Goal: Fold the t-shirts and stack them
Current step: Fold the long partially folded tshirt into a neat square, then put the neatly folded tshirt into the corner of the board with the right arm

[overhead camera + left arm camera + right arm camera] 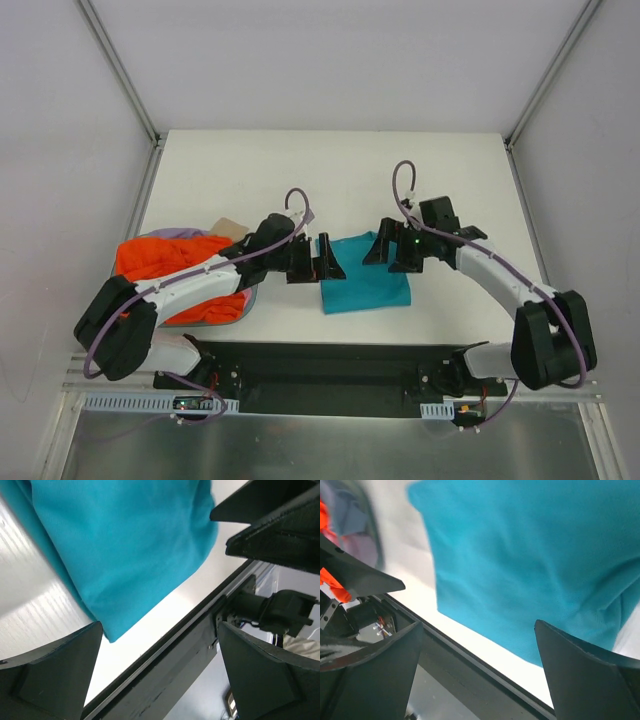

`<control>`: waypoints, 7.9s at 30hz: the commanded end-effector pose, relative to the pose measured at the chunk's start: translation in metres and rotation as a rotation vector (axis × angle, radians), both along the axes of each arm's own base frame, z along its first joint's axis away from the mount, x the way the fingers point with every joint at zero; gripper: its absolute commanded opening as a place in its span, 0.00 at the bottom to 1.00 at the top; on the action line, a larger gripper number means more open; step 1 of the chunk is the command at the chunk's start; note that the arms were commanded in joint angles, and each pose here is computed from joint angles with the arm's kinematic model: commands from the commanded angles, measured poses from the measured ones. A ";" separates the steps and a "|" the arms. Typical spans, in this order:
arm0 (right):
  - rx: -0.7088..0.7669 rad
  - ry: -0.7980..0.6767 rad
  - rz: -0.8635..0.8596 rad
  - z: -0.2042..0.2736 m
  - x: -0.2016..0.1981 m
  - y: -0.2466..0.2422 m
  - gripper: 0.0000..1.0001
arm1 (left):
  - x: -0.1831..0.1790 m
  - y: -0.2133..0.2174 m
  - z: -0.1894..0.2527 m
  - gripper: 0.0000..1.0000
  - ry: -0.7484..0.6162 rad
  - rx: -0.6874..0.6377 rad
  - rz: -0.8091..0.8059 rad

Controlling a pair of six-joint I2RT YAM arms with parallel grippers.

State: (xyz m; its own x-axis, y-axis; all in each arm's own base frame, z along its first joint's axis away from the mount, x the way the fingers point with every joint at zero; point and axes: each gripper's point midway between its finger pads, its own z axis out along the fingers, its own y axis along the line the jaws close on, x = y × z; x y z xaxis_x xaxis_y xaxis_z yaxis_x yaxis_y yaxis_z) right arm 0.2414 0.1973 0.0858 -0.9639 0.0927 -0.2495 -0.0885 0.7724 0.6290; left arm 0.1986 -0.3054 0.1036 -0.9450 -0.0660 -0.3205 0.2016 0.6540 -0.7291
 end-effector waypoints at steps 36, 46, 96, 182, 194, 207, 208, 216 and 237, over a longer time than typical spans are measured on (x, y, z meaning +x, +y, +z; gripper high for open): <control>-0.103 -0.015 -0.151 -0.018 0.127 -0.010 0.98 | 0.140 -0.023 -0.039 0.99 0.021 0.088 0.116; -0.430 -0.471 -0.294 0.115 0.082 -0.087 0.97 | 0.124 0.028 0.111 0.99 -0.373 0.041 0.221; -0.478 0.077 -0.173 -0.054 0.057 -0.072 0.01 | 0.058 0.152 0.055 0.99 -0.385 0.351 0.493; -0.768 -0.023 -0.702 0.021 0.261 -0.396 0.97 | 0.080 0.136 0.071 0.99 -0.389 0.321 0.403; -0.659 -0.207 -0.702 0.124 0.222 -0.345 0.97 | 0.067 0.141 0.098 0.99 -0.449 0.245 0.429; -0.657 -0.322 -0.517 0.095 0.121 -0.201 0.97 | 0.047 0.143 0.068 1.00 -0.348 0.250 0.416; -0.634 -0.330 -0.541 0.091 0.117 -0.193 0.97 | 0.046 0.143 0.066 0.99 -0.339 0.251 0.421; -0.501 -0.394 -0.496 0.024 0.046 -0.151 0.97 | 0.035 0.158 0.052 0.99 -0.319 0.300 0.448; -0.345 -0.598 -0.562 0.048 0.023 -0.145 0.97 | 0.027 0.187 0.062 0.99 -0.298 0.369 0.589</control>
